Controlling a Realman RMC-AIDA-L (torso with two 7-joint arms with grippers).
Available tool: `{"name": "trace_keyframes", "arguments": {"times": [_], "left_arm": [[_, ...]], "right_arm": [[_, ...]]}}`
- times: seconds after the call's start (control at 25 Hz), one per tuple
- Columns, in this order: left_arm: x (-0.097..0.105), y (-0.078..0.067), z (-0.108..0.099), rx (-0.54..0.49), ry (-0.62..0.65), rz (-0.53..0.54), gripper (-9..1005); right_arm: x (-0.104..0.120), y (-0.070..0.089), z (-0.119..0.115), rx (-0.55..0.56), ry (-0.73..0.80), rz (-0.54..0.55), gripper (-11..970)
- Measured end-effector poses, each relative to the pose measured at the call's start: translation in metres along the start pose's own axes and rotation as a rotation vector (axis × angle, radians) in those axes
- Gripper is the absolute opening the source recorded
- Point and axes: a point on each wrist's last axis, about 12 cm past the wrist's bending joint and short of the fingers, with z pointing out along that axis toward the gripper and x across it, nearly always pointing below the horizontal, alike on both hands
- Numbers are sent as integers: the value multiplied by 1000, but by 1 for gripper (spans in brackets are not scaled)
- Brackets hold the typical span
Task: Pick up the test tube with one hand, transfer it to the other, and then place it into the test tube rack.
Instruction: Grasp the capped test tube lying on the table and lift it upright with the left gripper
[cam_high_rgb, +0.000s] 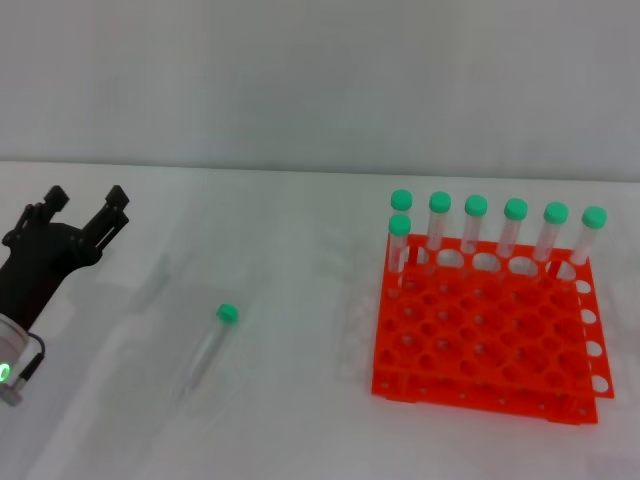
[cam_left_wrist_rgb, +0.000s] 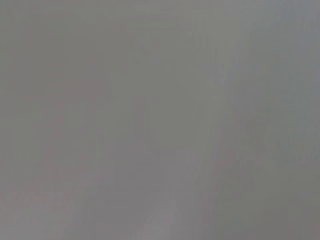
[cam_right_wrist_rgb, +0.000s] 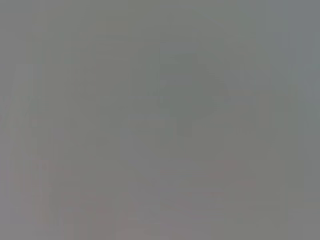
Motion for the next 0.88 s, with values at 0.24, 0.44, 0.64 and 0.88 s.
{"name": "trace_keyframes", "arguments": {"times": [0.24, 0.44, 0.64, 0.88], "left_arm": [[-26, 21, 4, 112, 117, -68, 836], [-57, 39, -1, 139, 177, -84, 830], [-86, 58, -8, 101, 257, -85, 825], [-110, 61, 3, 119, 434, -51, 818]], "right_arm": [[0, -3, 2, 3, 6, -16, 863], [1, -5, 4, 6, 19, -28, 863], [3, -7, 5, 11, 39, -35, 862], [6, -6, 11, 9, 61, -37, 861]]}}
